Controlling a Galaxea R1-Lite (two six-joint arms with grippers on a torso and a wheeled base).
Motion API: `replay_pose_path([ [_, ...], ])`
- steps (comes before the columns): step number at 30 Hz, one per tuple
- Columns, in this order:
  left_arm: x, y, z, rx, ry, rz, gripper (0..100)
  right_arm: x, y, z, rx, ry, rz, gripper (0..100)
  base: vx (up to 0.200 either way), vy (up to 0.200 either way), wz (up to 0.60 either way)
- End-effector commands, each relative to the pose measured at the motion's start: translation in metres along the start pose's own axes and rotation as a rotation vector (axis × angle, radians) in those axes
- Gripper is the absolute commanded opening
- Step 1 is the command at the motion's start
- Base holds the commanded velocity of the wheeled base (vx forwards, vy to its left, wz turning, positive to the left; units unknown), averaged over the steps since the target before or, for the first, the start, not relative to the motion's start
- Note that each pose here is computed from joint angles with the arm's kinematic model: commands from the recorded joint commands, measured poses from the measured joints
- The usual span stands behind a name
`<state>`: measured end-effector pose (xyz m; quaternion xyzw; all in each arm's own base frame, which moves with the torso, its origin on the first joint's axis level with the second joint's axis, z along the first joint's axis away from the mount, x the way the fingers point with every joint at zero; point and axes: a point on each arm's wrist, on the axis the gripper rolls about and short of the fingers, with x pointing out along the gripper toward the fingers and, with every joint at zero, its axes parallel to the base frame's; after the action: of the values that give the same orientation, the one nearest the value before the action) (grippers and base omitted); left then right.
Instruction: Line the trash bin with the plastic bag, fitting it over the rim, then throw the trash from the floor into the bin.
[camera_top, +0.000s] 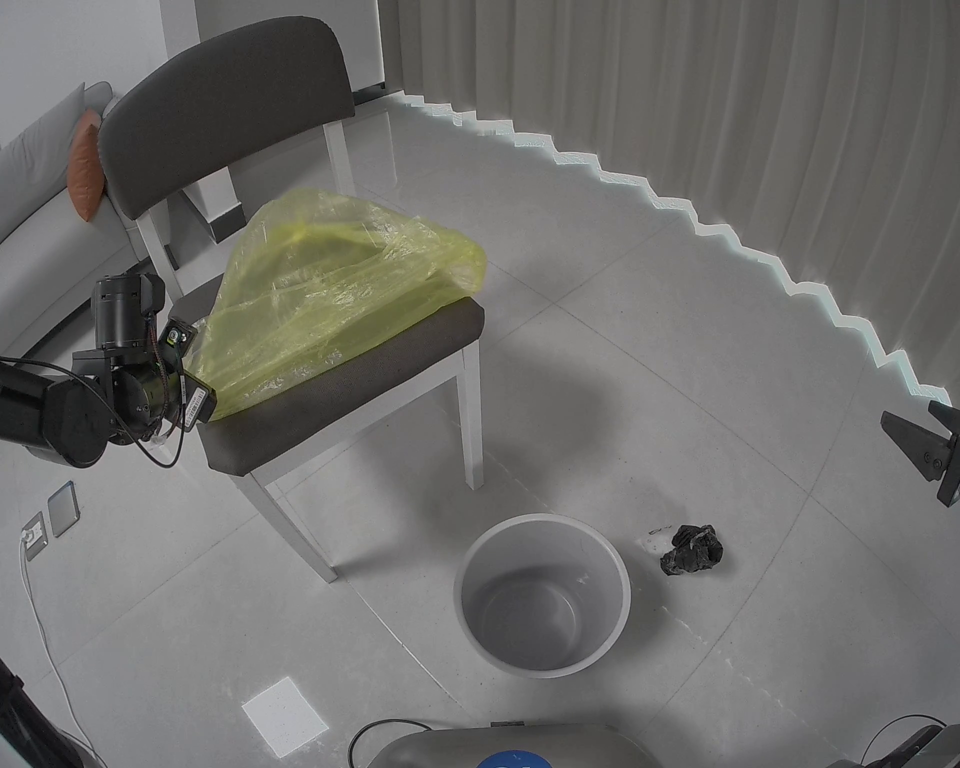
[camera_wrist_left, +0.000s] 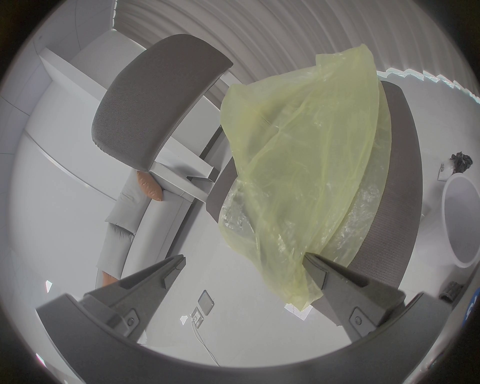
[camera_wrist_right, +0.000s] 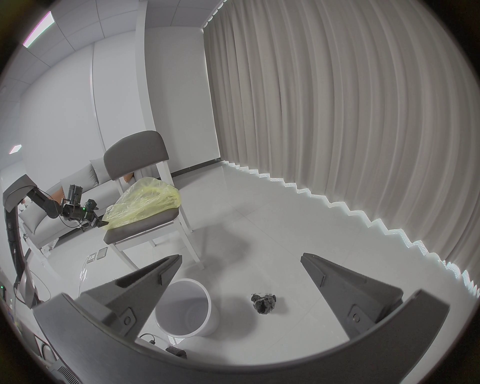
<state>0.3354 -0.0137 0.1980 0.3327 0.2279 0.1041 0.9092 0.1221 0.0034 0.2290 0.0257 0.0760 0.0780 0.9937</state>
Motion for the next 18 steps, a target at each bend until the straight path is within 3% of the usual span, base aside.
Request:
replay_pose_path([
  [1, 0.000, -0.003, 0.002, 0.001, -0.006, -0.007, 100, 0.000, 0.000, 0.000, 0.000, -0.001, -0.002, 100, 0.000, 0.000, 0.00],
  [18, 0.013, -0.027, 0.010, 0.027, -0.007, -0.052, 100, 0.001, -0.001, -0.001, 0.002, 0.006, -0.006, 100, 0.000, 0.000, 0.00],
])
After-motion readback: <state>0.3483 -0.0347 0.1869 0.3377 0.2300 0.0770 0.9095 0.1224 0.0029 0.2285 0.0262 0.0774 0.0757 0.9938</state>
